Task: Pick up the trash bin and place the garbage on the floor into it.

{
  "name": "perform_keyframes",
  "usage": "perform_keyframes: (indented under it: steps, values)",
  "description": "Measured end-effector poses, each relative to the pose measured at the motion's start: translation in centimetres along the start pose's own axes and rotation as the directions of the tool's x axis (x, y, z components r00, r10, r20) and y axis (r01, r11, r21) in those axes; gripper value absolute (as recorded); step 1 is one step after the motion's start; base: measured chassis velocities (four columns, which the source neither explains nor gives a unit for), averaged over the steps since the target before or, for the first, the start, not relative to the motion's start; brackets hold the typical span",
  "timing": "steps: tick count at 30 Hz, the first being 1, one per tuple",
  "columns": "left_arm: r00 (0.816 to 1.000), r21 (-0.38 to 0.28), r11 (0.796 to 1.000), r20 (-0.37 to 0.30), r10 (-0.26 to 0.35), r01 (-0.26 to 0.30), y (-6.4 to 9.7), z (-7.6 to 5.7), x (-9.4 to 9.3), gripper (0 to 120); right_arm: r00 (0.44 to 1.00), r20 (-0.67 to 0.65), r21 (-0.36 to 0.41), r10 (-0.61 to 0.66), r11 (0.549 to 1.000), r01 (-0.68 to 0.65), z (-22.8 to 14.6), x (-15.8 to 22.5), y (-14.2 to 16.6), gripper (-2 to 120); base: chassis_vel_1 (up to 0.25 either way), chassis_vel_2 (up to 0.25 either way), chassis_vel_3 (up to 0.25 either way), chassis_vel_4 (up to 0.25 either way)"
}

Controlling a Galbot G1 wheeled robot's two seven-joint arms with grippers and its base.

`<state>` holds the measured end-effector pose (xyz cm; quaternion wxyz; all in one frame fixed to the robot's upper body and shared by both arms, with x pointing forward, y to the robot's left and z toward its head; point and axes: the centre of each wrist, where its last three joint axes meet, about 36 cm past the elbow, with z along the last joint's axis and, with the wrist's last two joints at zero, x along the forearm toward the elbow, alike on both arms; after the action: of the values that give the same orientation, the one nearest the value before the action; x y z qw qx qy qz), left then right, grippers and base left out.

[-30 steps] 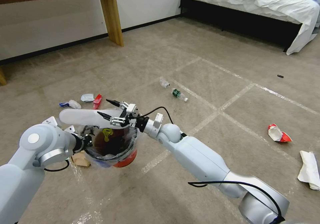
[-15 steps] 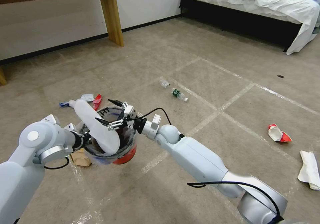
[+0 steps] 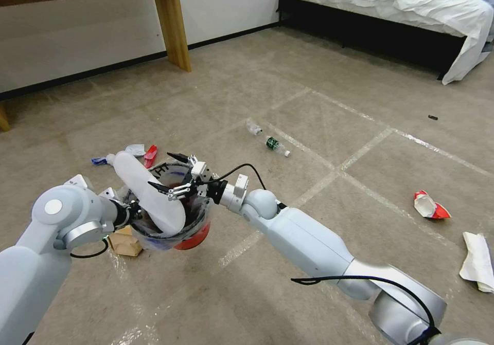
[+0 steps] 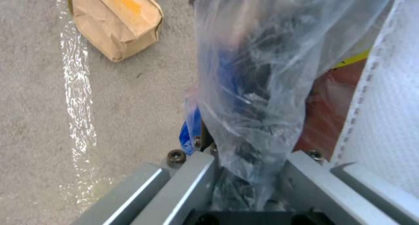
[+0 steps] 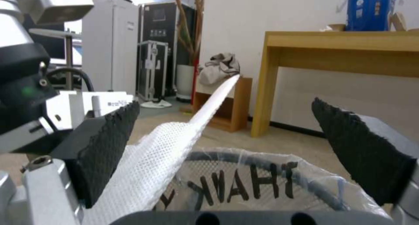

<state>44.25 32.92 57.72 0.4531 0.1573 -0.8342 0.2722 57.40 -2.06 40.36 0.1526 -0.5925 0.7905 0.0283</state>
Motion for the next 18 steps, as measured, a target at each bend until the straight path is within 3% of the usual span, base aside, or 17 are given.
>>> perform_keyframes:
  steps: [18]
  values:
    - [1.000,0.000,1.000,0.008,0.003,-0.003,0.1,-0.5,0.9,0,0.988,-0.110,0.085,-0.106,0.990,0.115,-0.4,1.4,-2.9,100,0.000,0.000,0.000,0.000]
